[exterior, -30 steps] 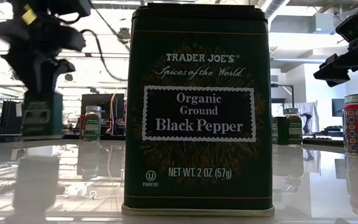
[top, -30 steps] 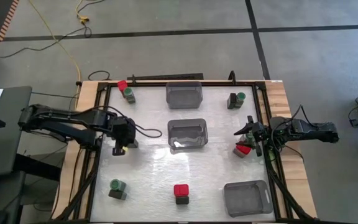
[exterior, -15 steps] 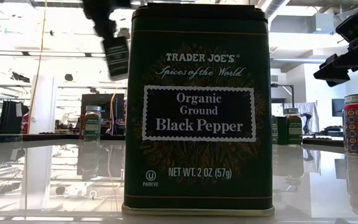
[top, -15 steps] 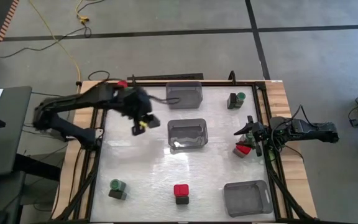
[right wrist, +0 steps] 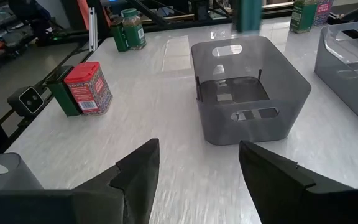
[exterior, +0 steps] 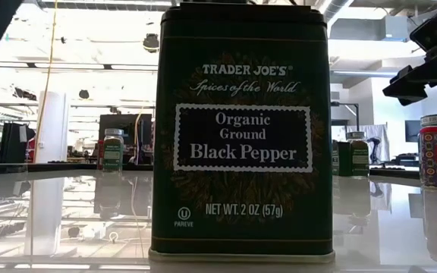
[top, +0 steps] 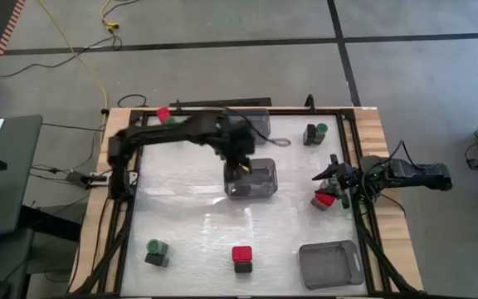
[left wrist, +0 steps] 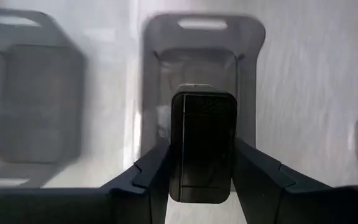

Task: Sort spices by type
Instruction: Put the black seasoning can into the middle left black bin

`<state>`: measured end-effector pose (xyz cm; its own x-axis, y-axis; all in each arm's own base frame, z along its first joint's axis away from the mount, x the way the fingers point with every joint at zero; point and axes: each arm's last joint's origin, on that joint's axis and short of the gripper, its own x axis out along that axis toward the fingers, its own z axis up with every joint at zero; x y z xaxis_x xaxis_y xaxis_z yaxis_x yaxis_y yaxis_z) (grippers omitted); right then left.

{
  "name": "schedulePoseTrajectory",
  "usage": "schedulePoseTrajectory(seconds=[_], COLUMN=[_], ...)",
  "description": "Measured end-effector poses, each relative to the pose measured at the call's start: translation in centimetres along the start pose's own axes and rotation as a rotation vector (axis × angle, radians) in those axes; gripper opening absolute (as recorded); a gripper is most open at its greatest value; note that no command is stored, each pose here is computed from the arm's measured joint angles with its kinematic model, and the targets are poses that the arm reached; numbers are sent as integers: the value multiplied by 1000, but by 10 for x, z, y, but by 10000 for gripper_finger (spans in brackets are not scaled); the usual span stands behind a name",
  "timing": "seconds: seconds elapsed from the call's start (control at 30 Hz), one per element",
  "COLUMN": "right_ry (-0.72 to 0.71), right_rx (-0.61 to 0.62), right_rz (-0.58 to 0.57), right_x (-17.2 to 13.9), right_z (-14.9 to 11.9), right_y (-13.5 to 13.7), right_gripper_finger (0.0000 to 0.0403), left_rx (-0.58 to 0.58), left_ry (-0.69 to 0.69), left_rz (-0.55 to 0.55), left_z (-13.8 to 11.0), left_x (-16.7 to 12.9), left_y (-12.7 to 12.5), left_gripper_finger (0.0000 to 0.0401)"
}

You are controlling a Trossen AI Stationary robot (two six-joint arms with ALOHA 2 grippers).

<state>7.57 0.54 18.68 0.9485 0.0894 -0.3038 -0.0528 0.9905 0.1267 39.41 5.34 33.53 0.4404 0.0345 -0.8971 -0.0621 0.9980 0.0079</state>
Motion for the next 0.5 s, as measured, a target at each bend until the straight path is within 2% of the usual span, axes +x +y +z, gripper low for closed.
schedulePoseTrajectory(seconds=[0.23,0.5], right_ry=[0,0], right_rx=[0,0], right_rz=[0,0], right_x=[0,0], right_z=[0,0], right_y=[0,0], right_gripper_finger=[249,249], left_rx=[48,63], left_ry=[100,95], left_rz=[-20,-9], left_z=[3,3], left_x=[49,76], left_y=[-12,0], left_gripper_finger=[144,144])
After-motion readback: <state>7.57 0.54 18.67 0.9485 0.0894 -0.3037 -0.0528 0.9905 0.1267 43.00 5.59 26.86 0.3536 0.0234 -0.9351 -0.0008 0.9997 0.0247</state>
